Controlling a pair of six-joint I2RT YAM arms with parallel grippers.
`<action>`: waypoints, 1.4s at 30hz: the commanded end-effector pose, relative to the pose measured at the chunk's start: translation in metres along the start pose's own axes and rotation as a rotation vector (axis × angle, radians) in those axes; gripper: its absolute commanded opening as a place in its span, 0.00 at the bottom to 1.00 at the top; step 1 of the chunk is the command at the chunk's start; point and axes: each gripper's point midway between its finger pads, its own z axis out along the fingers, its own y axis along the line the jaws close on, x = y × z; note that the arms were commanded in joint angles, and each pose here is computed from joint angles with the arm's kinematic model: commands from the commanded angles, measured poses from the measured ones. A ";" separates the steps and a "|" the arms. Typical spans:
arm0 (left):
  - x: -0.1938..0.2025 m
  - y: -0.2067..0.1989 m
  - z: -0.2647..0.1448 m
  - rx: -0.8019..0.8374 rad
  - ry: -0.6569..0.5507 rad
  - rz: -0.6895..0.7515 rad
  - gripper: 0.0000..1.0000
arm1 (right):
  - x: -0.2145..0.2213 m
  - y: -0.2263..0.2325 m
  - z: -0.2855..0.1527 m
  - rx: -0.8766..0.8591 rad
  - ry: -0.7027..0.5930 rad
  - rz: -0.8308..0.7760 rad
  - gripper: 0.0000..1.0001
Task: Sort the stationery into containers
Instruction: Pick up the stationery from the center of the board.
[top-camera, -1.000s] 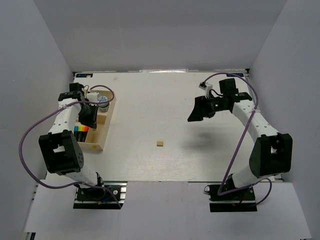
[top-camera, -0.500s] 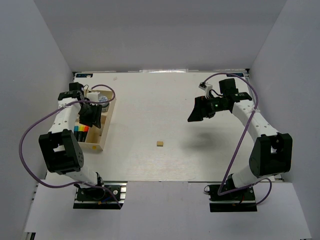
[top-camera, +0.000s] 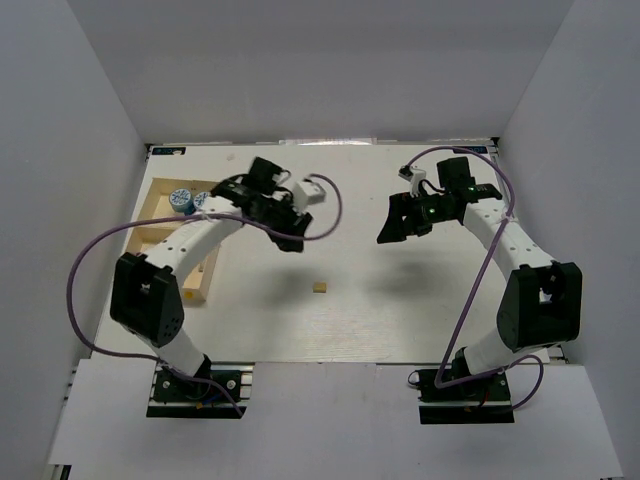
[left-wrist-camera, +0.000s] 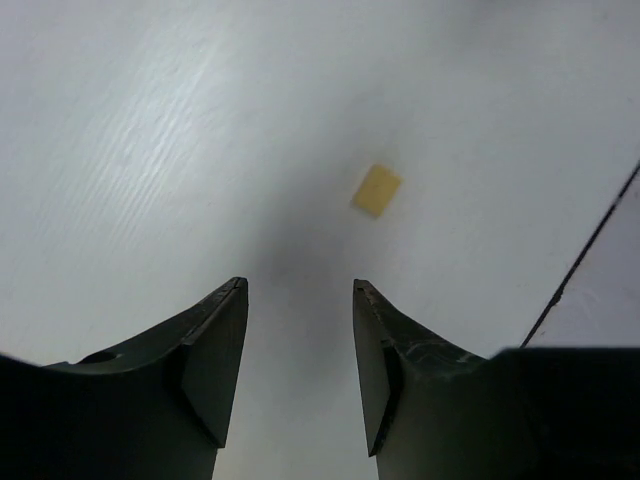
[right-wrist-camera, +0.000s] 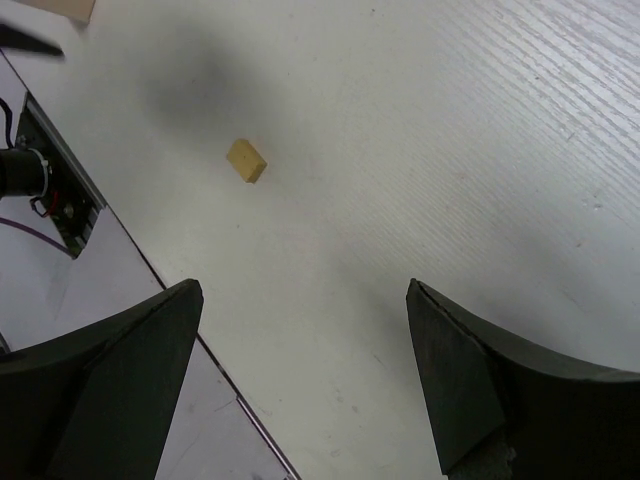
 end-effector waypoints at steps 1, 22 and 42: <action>-0.013 -0.028 0.033 0.074 -0.019 0.164 0.57 | -0.012 -0.007 -0.006 0.045 -0.030 -0.023 0.88; 0.040 -0.070 0.120 0.131 0.166 0.536 0.66 | 0.000 -0.042 -0.009 0.133 -0.007 0.064 0.89; 0.065 -0.073 0.141 0.065 0.202 0.588 0.36 | 0.004 -0.044 -0.011 0.135 -0.011 0.071 0.89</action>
